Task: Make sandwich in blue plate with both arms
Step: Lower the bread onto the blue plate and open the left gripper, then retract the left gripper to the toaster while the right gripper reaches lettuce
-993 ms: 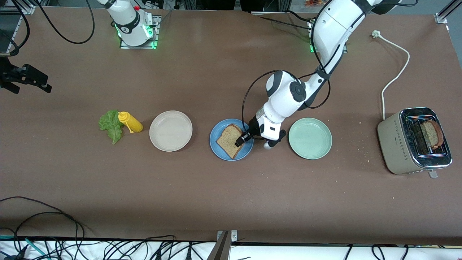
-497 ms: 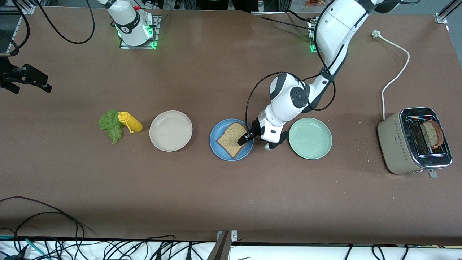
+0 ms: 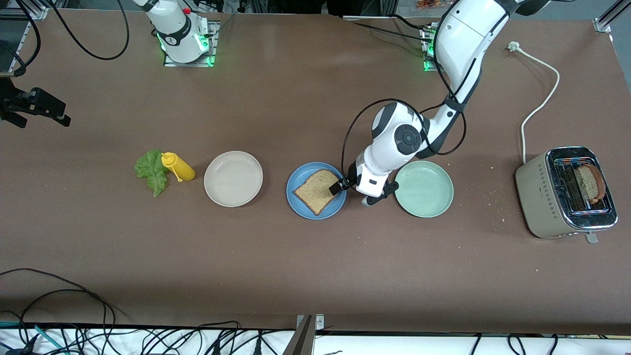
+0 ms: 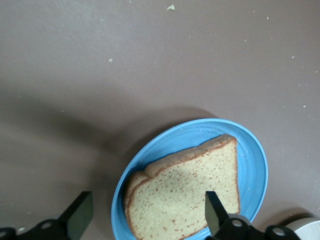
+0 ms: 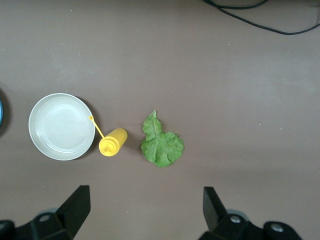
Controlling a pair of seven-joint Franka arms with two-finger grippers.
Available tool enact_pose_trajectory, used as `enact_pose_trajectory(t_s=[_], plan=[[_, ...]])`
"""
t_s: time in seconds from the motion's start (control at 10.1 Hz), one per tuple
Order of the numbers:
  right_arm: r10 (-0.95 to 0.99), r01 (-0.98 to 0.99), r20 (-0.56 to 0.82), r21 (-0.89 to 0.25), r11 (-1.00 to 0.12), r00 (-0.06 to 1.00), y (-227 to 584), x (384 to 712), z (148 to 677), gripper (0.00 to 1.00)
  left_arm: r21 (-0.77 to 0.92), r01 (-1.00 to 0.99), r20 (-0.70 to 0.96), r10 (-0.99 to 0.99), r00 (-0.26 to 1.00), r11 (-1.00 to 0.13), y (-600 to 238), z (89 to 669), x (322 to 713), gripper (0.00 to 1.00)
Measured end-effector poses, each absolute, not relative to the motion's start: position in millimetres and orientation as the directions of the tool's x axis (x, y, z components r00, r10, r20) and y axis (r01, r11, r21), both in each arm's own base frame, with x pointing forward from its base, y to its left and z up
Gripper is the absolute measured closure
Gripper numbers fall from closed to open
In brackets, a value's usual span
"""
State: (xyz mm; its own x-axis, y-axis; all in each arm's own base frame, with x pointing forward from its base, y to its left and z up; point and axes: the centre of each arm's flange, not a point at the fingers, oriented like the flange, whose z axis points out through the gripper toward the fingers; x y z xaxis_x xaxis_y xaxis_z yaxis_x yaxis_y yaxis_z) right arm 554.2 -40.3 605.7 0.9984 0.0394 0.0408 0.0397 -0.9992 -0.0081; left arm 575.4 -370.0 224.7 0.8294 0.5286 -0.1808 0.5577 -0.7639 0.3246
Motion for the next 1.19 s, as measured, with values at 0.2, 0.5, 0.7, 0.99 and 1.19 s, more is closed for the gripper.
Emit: enact_pose_trajectory(t_s=[0.2,0.5,0.7,0.99,1.19], plan=[[0.040,0.040,0.041,-0.008,-0.999,0.998,-40,554,606,0.00,0.279,0.567,-0.199,0.531,0.824,-0.775,-352,251,586,0.00],[0.043,0.043,0.040,-0.008,-0.999,0.998,-38,554,605,0.00,0.178,0.580,-0.177,0.554,0.814,-0.795,-268,340,611,0.00],[0.059,0.059,0.036,-0.009,-0.998,0.998,-29,556,603,0.00,0.123,0.597,-0.114,0.586,0.802,-0.793,-196,398,620,0.00],[0.078,0.078,0.018,-0.011,-0.997,0.997,-18,561,594,0.00,0.049,0.551,-0.104,0.545,0.832,-0.833,-104,450,623,0.00],[0.095,0.095,0.005,-0.012,-0.995,0.996,-18,563,587,0.00,0.050,0.516,-0.110,0.509,0.854,-0.855,-44,493,630,0.00]])
